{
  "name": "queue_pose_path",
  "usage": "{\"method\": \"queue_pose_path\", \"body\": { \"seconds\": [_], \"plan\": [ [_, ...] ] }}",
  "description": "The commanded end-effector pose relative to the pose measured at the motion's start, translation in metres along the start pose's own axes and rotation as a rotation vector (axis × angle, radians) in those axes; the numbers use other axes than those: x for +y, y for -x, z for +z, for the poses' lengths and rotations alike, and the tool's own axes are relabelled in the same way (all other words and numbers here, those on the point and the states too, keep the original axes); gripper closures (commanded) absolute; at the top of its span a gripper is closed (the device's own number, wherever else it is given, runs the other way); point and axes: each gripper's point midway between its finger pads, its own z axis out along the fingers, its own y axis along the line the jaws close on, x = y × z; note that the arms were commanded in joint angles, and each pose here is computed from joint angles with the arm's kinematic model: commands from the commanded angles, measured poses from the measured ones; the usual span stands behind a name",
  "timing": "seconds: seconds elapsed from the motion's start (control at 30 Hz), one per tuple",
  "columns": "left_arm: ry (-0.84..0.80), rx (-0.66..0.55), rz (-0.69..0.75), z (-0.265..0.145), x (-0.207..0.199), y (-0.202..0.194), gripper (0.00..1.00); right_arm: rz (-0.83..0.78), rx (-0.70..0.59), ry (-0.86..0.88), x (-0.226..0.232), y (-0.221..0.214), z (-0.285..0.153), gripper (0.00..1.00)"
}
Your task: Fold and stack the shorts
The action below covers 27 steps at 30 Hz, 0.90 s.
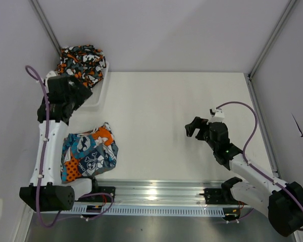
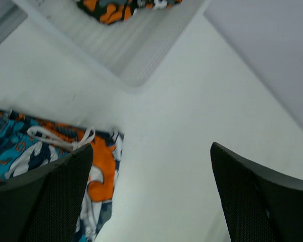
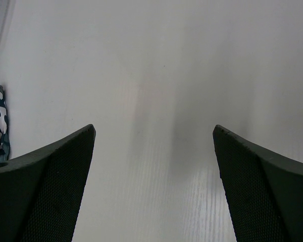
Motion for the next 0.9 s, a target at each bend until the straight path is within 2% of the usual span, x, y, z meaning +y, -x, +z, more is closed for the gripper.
{"method": "queue_pose_path", "body": {
  "seconds": [0.0,0.03,0.07,0.13,0.17,0.2,0.3,0.33,0.4,0.43,0.5,0.53,0.57,0.6,0.67,0.87],
  "plan": [
    [-0.085,-0.086,-0.129,0.006,-0.023,0.05,0.01,-0.029,-0.137,0.02,0.006,0.027,-0.004,0.01],
    [-0.14,-0.074,-0.161,0.01,-0.033,0.054,0.01,-0.033,-0.145,0.022,0.007,0.027,-0.005,0.01],
    [-0.181,-0.125,-0.21,0.018,-0.036,0.073,0.01,-0.035,-0.146,0.02,0.006,0.026,-0.005,0.0],
    [-0.25,-0.053,-0.318,0.045,-0.046,0.068,0.01,-0.042,-0.149,0.019,0.006,0.025,-0.006,0.0],
    [-0.284,-0.066,-0.374,0.056,-0.047,0.081,0.01,-0.042,-0.153,0.021,0.007,0.026,-0.006,0.0],
    [-0.279,-0.008,-0.46,0.082,-0.045,0.075,0.01,-0.045,-0.153,0.024,0.007,0.025,-0.006,0.0],
    [-0.332,0.031,-0.562,0.116,-0.052,0.083,0.01,-0.05,-0.158,0.026,0.009,0.024,-0.006,0.01],
    [-0.311,0.055,-0.58,0.141,-0.05,0.079,0.01,-0.054,-0.158,0.026,0.009,0.024,-0.006,0.01],
    [-0.303,0.018,-0.611,0.16,-0.053,0.097,0.01,-0.053,-0.164,0.03,0.01,0.025,-0.008,0.01],
    [-0.263,0.044,-0.634,0.186,-0.044,0.089,0.01,-0.054,-0.163,0.032,0.011,0.024,-0.008,0.01],
    [-0.303,0.027,-0.65,0.202,-0.055,0.105,0.01,-0.056,-0.164,0.037,0.012,0.024,-0.008,0.0],
    [-0.267,0.058,-0.66,0.229,-0.047,0.093,0.01,-0.056,-0.166,0.04,0.013,0.024,-0.009,0.0],
    [-0.251,0.064,-0.662,0.24,-0.045,0.091,0.01,-0.055,-0.164,0.041,0.014,0.024,-0.008,0.01],
    [-0.274,0.028,-0.657,0.242,-0.054,0.11,0.01,-0.057,-0.162,0.041,0.013,0.023,-0.008,0.0],
    [-0.25,0.018,-0.672,0.267,-0.049,0.107,0.01,-0.055,-0.163,0.045,0.014,0.023,-0.008,0.0],
    [-0.203,-0.136,-0.775,0.304,-0.029,0.123,0.01,-0.056,-0.16,0.047,0.015,0.022,-0.007,0.01]
  ]
}}
